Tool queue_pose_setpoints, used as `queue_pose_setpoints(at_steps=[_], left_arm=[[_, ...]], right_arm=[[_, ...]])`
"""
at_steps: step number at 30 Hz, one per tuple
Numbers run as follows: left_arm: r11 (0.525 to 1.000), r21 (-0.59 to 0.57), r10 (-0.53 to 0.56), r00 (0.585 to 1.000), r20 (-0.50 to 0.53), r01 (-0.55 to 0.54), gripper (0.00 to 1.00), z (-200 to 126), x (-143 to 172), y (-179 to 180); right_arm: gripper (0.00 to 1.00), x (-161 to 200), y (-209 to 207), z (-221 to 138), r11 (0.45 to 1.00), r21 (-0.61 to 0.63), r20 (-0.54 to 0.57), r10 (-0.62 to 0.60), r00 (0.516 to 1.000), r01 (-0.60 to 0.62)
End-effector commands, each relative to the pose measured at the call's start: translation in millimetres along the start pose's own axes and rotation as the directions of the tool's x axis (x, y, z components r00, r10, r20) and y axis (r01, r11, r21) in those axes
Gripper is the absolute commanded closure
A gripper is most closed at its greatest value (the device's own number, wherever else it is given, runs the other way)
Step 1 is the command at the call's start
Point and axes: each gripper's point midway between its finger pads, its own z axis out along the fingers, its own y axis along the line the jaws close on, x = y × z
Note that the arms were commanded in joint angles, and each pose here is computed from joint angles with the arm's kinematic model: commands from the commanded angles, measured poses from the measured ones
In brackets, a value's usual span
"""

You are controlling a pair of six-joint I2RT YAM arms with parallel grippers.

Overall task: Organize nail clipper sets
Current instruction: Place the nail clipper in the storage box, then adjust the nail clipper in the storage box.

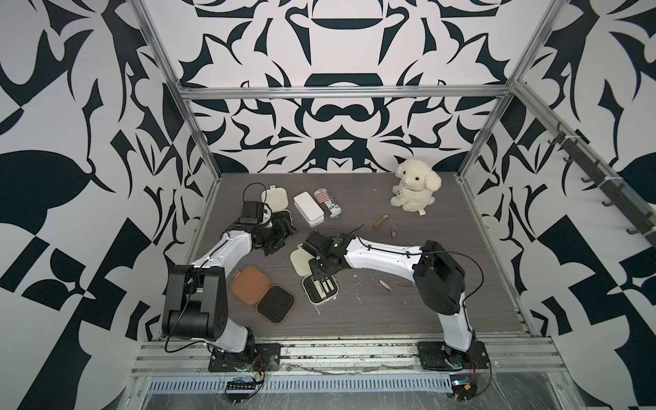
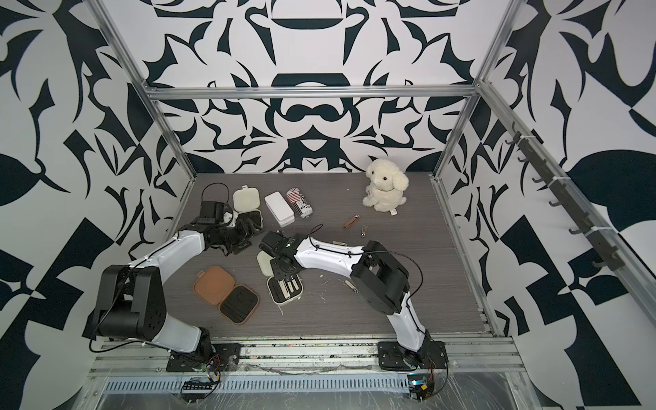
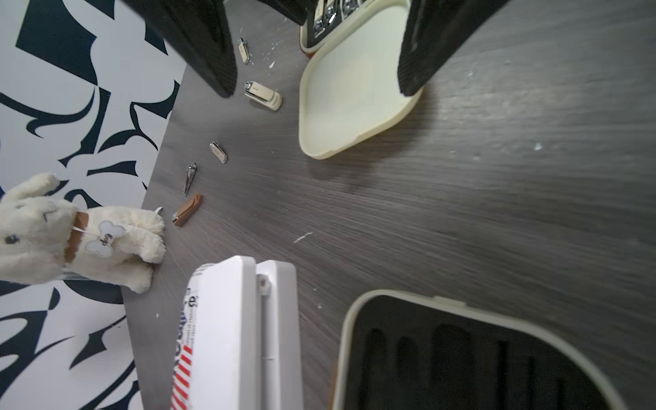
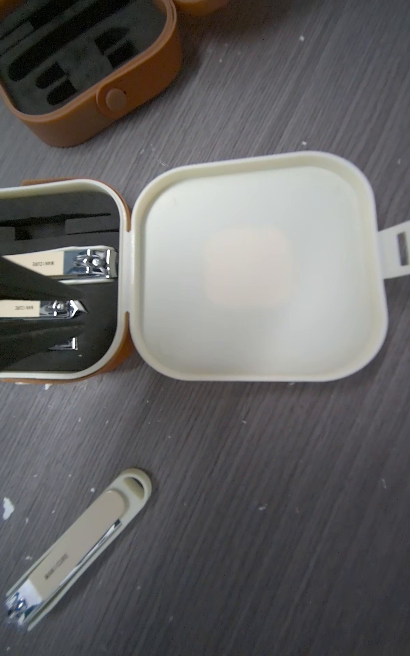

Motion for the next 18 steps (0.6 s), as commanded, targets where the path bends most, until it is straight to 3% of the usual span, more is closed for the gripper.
queue_pose_setpoints(at_steps=[1,18], left_arm=[[1.0,-0.013,-0.022,0.999,-0.046,0.021,0.24,4,11,14],[0.999,-0.003,-0.052,0.996,-0.072,0.052,0.25,15,13,25]], right_arm=[[0.85,1,7,-12,1.0,-0.027,0.011,-0.012,1.0,0.012],[0.9,22,4,9,1.0,-0.02,-0.043,0.007,0.999,-0.008]])
